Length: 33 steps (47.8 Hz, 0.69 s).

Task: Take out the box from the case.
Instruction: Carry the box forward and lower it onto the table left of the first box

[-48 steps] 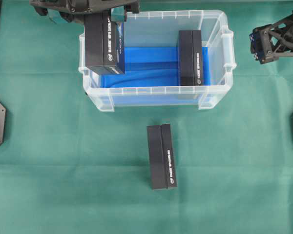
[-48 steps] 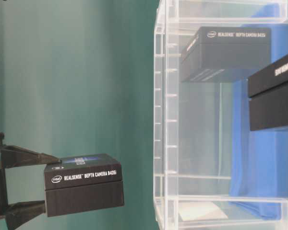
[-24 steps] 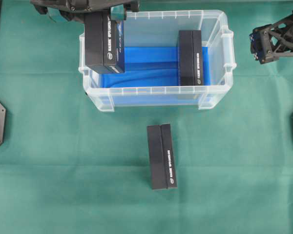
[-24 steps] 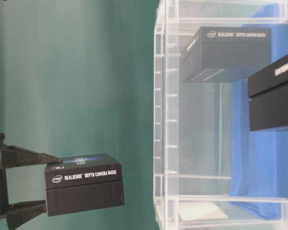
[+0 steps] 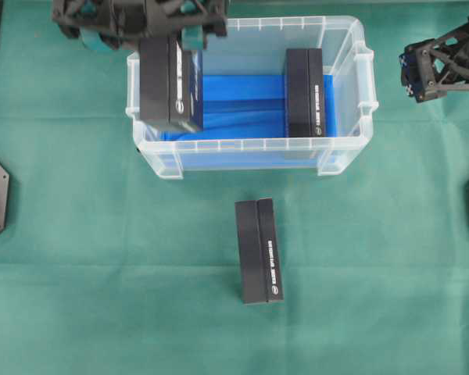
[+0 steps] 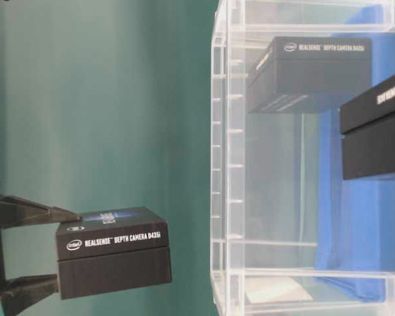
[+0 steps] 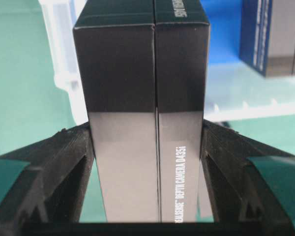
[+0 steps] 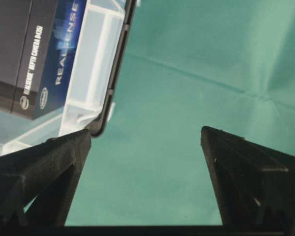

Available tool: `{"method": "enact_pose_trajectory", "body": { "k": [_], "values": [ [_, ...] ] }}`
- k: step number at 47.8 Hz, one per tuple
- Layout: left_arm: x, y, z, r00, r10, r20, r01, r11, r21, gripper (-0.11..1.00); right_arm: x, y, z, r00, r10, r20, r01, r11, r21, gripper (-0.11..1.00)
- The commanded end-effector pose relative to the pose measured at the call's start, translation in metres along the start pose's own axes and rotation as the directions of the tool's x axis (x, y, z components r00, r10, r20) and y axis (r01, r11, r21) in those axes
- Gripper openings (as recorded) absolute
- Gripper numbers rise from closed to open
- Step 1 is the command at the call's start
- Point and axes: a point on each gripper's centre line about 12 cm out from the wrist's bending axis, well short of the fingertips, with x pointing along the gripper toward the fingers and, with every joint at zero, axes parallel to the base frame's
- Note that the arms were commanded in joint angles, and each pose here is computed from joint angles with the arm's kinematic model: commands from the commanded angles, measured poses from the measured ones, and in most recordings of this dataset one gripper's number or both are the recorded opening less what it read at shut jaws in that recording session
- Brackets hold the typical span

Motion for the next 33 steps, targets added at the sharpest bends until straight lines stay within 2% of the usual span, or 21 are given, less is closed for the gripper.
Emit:
{"method": "enact_pose_trajectory", "body": {
  "k": [1, 8, 33],
  "values": [
    [-0.013, 0.0, -0.013, 1.0, -0.031, 0.0, 0.031, 0.999, 0.013, 0.6, -0.005, 0.001, 0.001, 1.0, 0.02, 0.011, -0.02, 1.0, -0.003, 0.91],
    [-0.014, -0.002, -0.039, 0.999, -0.029, -0.016, 0.03, 0.999, 0.023, 0.6, -0.005, 0.001, 0.001, 1.0, 0.02, 0.011, -0.02, 1.0, -0.003, 0.91],
    [-0.018, 0.003, -0.123, 0.998, -0.012, -0.061, 0.012, 1.0, -0.011, 0.6, -0.005, 0.001, 0.001, 1.0, 0.02, 0.011, -0.02, 1.0, -0.024, 0.91]
  ]
}}
